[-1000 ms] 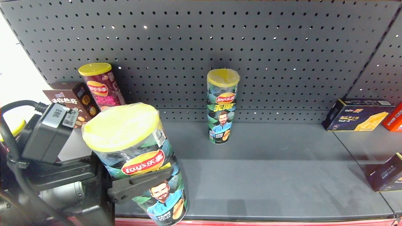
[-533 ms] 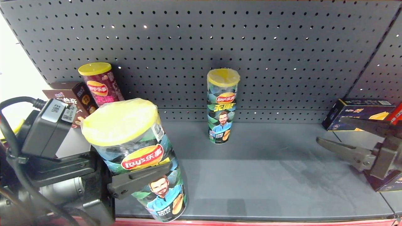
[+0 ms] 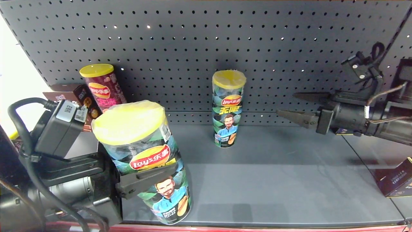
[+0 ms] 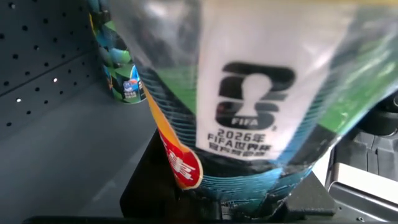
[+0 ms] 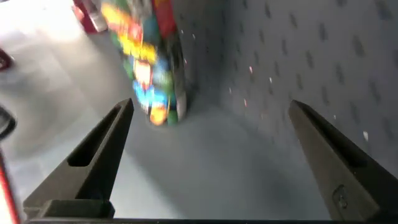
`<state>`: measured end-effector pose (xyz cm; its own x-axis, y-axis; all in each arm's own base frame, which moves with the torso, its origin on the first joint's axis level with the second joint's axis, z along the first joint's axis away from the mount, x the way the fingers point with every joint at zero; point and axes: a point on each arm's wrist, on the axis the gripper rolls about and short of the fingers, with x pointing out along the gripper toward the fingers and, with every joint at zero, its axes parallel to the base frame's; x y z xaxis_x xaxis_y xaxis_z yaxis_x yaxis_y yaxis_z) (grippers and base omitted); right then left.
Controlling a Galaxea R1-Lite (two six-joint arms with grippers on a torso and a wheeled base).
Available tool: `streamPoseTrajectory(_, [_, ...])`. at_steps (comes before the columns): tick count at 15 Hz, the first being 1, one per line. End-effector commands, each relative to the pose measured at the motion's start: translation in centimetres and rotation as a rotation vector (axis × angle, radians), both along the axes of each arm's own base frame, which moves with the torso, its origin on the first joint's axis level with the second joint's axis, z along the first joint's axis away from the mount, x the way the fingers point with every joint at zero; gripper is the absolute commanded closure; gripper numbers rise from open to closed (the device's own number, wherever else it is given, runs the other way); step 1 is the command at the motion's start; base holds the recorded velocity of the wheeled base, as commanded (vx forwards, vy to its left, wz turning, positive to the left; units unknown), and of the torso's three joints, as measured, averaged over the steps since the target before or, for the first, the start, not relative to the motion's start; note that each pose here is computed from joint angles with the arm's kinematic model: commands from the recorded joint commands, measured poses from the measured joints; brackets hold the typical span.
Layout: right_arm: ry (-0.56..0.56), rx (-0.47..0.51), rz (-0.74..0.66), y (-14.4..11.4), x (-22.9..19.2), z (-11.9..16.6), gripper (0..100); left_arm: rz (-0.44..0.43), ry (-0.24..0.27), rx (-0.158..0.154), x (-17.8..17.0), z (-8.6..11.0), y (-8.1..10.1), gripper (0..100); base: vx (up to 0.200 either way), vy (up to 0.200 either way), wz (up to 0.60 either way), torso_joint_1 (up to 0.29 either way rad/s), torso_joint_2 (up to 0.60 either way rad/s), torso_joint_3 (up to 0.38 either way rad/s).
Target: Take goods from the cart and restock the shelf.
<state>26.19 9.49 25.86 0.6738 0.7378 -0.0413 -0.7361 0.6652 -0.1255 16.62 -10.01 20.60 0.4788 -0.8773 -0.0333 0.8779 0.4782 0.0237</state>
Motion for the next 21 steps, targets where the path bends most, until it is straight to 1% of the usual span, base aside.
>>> streamPoseTrajectory(1, [0.022,-0.010,0.109,1.8,4.4,-1.4,0,0.000,0.014,0.007,0.6,-0.2,-0.3,100,0.000,0.000,0.00,0.000,0.00,0.000])
streamPoseTrajectory(2, [0.004,0.002,0.281,2.0,4.9,-1.1,0,0.008,0.012,0.006,0.8,-0.2,-0.2,100,0.000,0.000,0.00,0.000,0.00,0.000])
streamPoseTrajectory(3, [-0.004,0.002,0.376,2.2,5.5,-1.4,0,0.009,0.011,0.005,0.9,-0.1,-0.2,100,0.000,0.000,0.00,0.000,0.00,0.000])
streamPoseTrajectory(4, [-0.023,0.002,0.404,2.5,6.1,-1.7,0,0.011,0.009,0.005,0.9,-0.1,-0.2,100,0.000,0.000,0.00,0.000,0.00,0.000])
streamPoseTrajectory(5, [-0.024,0.002,0.407,2.7,6.5,-2.0,0,0.011,0.011,0.005,0.9,-0.1,-0.1,100,0.000,0.000,0.00,0.000,0.00,0.000])
streamPoseTrajectory(7, [-0.049,0.007,0.470,3.5,7.6,-2.8,0,0.011,0.016,0.008,0.8,-0.3,-0.1,100,0.000,0.000,0.00,0.000,0.00,0.000])
streamPoseTrajectory(9, [-0.044,0.007,0.497,4.4,7.8,-3.1,0,0.011,0.022,0.011,0.8,-0.4,-0.1,100,0.000,0.000,0.00,0.000,0.00,0.000])
streamPoseTrajectory(12, [-0.031,0.007,0.528,5.7,8.1,-3.7,0,0.015,0.016,0.008,0.9,-0.3,0.0,100,0.000,0.000,0.00,0.000,0.00,0.000])
streamPoseTrajectory(15, [-0.017,0.006,0.548,6.8,8.7,-4.5,0,0.017,0.014,0.005,0.9,-0.2,0.0,100,0.000,0.000,0.00,0.000,0.00,0.000])
streamPoseTrajectory(21, [0.004,0.003,0.562,8.1,10.4,-6.1,0,0.017,0.016,0.008,0.8,-0.3,0.0,100,0.000,0.000,0.00,0.000,0.00,0.000])
